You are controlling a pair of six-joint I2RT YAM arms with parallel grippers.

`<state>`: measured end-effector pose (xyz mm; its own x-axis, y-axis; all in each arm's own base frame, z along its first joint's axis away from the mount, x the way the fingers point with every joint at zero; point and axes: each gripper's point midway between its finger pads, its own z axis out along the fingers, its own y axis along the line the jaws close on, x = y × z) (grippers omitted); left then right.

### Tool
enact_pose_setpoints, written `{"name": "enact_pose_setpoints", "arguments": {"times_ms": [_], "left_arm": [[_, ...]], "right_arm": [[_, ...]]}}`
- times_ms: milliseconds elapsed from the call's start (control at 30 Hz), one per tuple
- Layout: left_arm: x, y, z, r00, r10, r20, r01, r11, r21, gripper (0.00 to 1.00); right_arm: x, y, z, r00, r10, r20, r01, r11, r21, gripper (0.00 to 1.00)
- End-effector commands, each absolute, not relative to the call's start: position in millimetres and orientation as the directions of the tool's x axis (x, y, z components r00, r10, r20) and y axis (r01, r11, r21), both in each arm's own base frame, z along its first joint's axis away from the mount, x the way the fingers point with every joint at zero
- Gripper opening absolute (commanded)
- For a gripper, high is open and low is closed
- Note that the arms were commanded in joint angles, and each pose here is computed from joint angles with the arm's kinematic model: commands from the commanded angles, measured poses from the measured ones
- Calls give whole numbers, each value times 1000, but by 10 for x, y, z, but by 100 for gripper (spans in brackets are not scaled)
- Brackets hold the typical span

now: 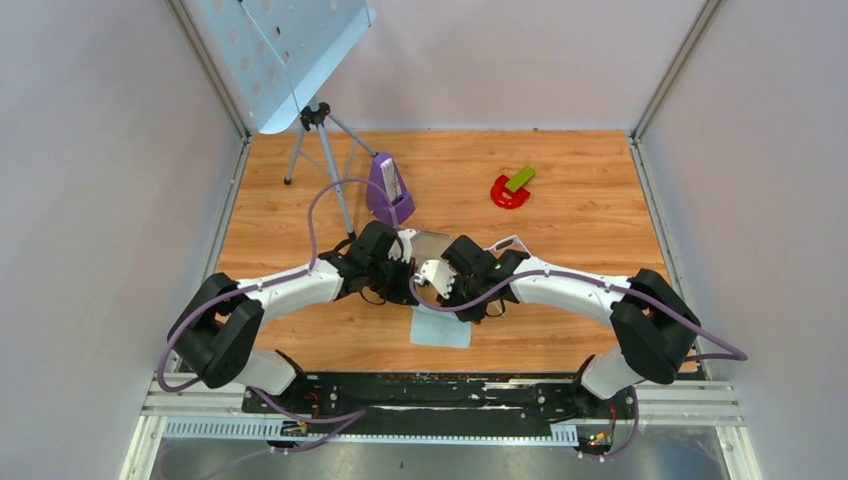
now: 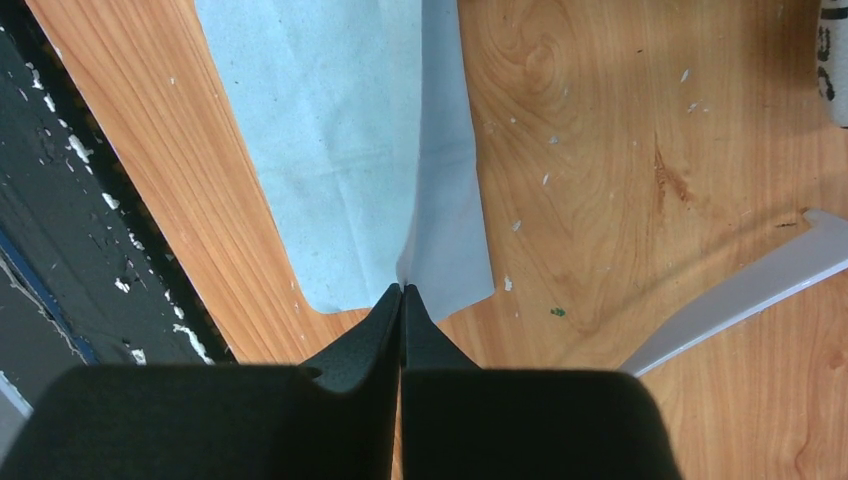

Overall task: Organize the sunglasses
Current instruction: Fold the glasses cleaning cloth at the center of the board.

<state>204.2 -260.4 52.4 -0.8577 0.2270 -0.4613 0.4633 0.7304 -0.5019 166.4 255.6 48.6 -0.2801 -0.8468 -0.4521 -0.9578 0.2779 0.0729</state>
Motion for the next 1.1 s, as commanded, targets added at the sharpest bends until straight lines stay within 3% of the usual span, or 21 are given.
{"name": "enact_pose_setpoints", "arguments": {"times_ms": [0,1067], "left_arm": [[2015,-2650,640,-848,235,-474,487,698,-526,0],[1734,-2611,463,-890,252,-380,442,684,-580,0]], "right_arm": [[1507,2505,464,-267,-865,-424,-964,242,113,0],[1255,2467,351,-255,-879,-402,-962,191,193,0]]}}
